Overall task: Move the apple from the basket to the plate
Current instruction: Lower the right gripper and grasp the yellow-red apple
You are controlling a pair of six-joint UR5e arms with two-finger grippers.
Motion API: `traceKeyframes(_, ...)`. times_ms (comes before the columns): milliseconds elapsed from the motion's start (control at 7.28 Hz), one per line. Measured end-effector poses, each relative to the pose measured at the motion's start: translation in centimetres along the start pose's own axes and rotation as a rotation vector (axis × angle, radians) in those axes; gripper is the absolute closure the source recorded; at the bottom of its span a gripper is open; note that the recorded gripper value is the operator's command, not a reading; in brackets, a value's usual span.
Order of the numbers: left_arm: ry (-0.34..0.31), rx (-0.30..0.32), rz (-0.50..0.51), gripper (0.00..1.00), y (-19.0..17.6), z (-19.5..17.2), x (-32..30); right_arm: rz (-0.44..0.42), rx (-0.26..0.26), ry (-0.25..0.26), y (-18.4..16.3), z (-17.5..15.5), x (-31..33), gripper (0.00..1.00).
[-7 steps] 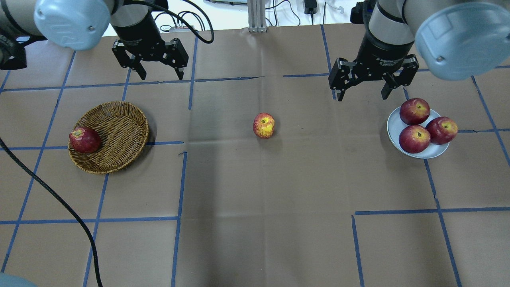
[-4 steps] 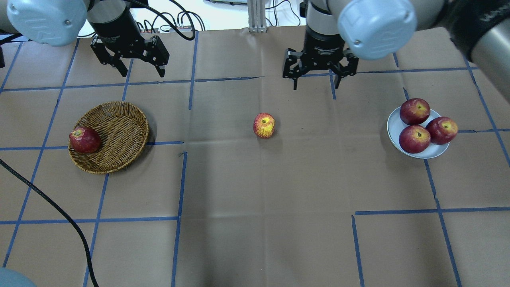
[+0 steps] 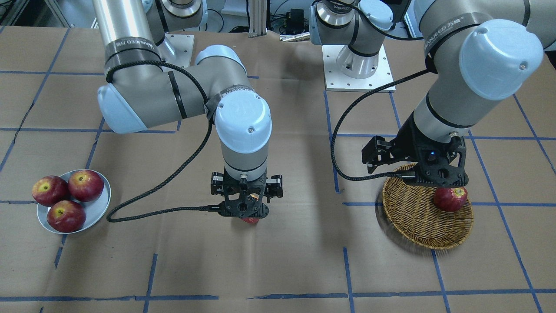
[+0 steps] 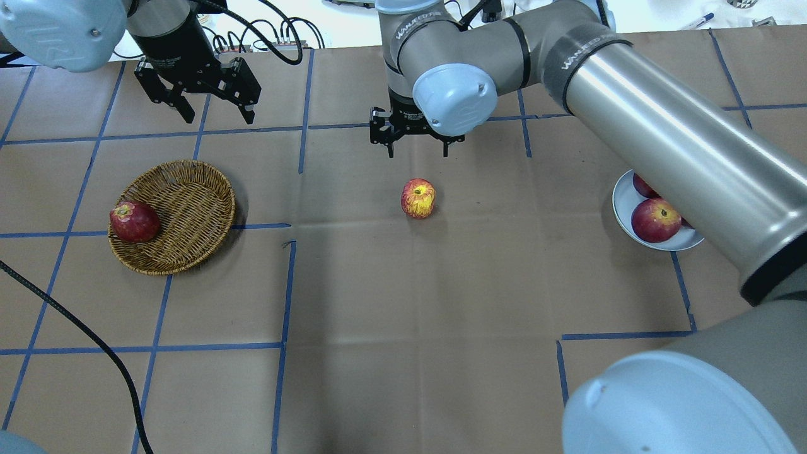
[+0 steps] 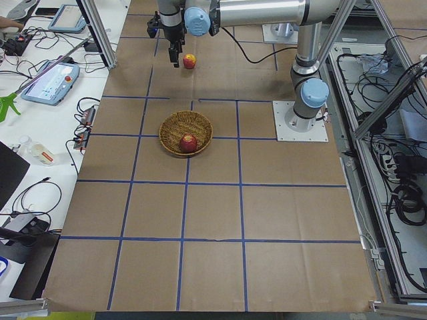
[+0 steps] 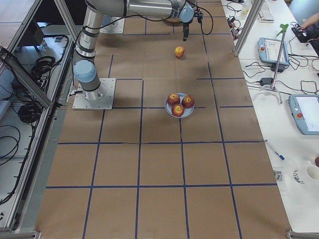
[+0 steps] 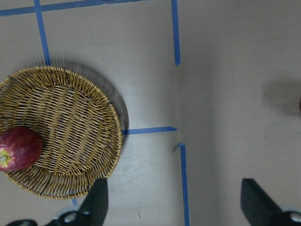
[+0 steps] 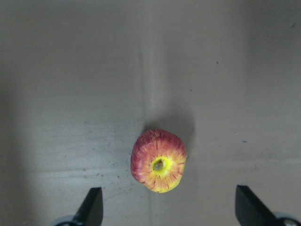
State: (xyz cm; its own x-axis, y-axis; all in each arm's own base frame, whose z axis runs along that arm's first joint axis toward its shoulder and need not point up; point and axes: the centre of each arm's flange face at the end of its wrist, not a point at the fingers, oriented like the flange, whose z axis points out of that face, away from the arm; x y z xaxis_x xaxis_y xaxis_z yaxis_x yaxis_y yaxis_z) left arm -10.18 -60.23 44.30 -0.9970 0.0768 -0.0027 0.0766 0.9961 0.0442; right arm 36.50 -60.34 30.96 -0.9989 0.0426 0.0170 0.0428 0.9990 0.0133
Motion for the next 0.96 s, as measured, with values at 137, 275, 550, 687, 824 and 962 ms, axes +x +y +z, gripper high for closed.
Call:
traceKeyframes(137, 0.000, 0.000, 0.000, 0.01, 0.0, 0.0, 0.0, 0.002, -0.010, 0.006, 0.0, 2.0, 0.0, 0.00)
traceKeyframes(275, 0.000, 0.000, 0.000, 0.01, 0.0, -0.1, 0.0, 0.004, -0.001, 0.002, 0.1, 3.8, 0.2, 0.00)
traceKeyframes(550, 0.000, 0.000, 0.000, 0.01, 0.0, -0.1, 0.0, 0.003, 0.010, -0.008, 0.9, 7.3, 0.5, 0.00)
traceKeyframes(687, 0.000, 0.000, 0.000, 0.01, 0.0, -0.1, 0.0, 0.002, 0.000, -0.007, 1.1, 8.8, 0.5, 0.00)
traceKeyframes(824, 0.000, -0.001, 0.001, 0.01, 0.1, -0.1, 0.0, -0.001, -0.015, -0.003, 1.2, 10.2, 0.3, 0.00)
traceKeyframes(962, 0.000, -0.001, 0.001, 0.01, 0.1, 0.0, 0.1, -0.005, -0.027, 0.000, 1.4, 11.2, 0.0, 0.21)
